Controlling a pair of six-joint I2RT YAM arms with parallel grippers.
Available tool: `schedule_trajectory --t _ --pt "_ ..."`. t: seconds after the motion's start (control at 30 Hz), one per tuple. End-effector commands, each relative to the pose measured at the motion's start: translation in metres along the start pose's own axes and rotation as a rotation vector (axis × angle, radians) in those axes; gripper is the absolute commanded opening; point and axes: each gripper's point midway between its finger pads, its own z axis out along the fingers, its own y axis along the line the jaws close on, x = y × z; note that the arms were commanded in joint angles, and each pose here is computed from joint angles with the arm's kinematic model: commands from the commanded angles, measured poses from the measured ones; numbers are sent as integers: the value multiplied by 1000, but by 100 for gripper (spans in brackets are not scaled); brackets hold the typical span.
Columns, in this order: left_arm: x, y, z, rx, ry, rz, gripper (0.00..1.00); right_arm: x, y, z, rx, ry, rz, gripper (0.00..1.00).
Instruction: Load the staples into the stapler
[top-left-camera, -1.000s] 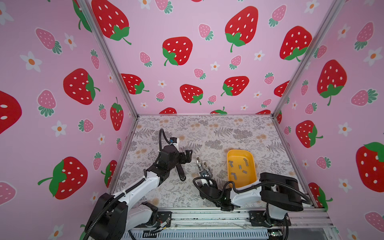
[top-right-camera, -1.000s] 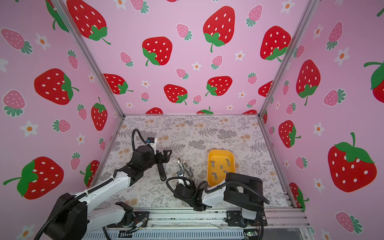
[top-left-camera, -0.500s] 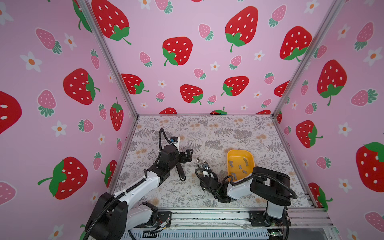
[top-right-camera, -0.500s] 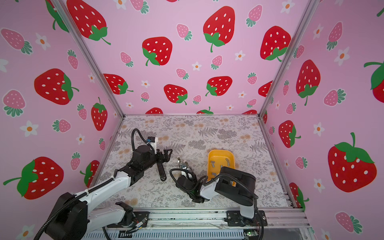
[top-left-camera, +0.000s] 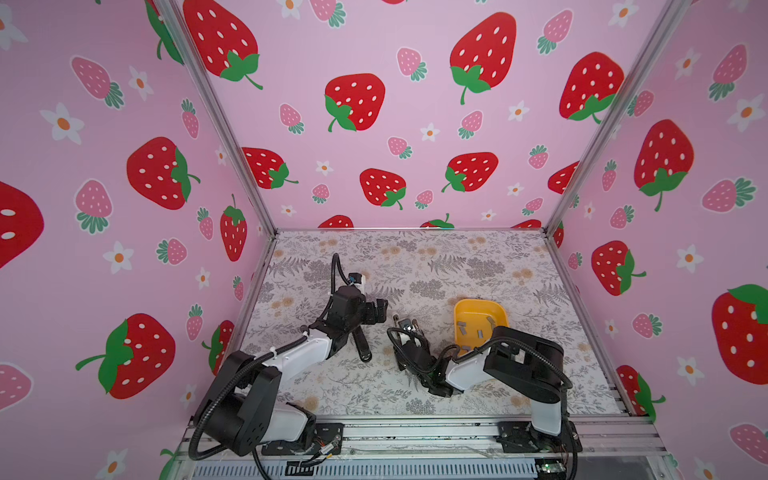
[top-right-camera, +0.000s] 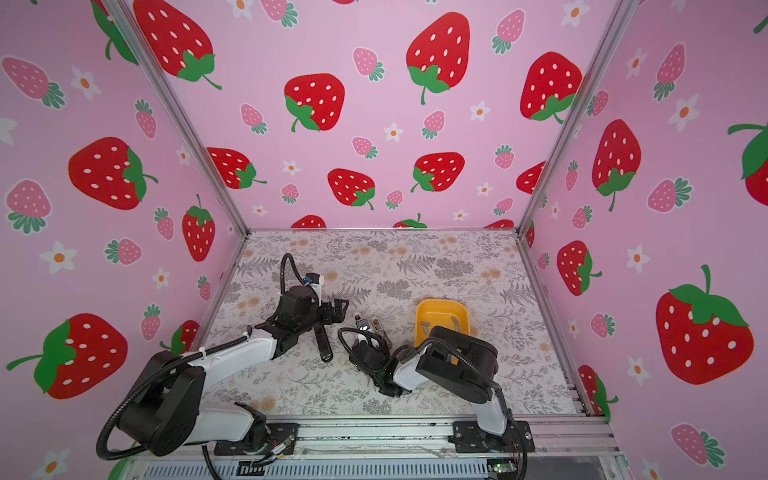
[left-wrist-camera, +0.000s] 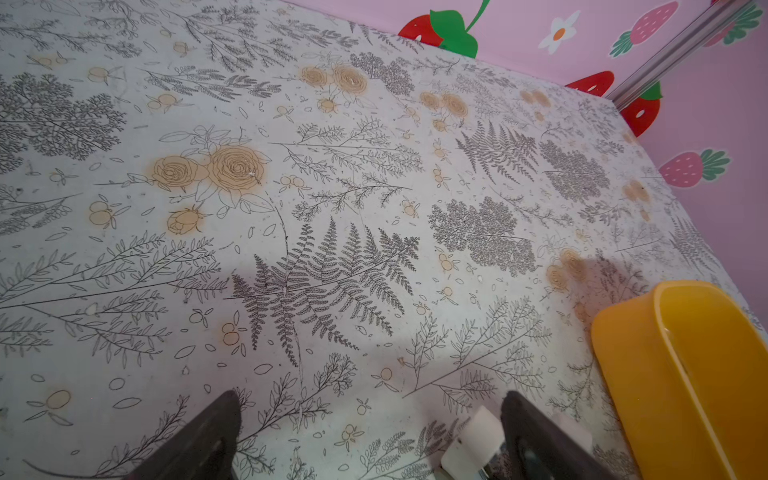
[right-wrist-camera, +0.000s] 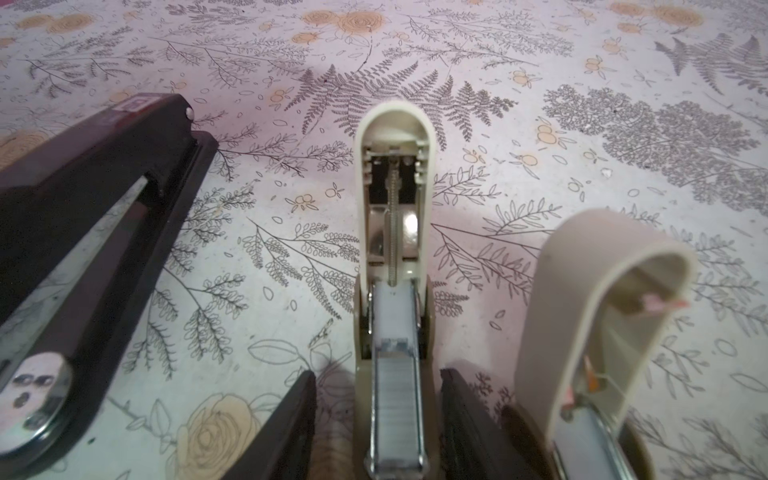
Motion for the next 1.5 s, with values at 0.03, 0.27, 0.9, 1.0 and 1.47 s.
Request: schedule_trajectory --t 0.03,0.27,0.9,1.0,1.47 --pt "-17 5 11 -7 -32 -32 99 57 -9 3 -8 177 -104 39" --pt "-10 13 25 -35 -11 18 99 60 -2 -2 -57 169 -120 30" --pt "15 -8 38 79 -3 157 99 58 2 -1 -64 150 -107 24" --pt "22 -22 34 130 -7 209 98 57 3 -1 -73 144 -97 24" --pt "28 -48 10 225 -61 251 94 50 1 -5 -89 115 -60 25"
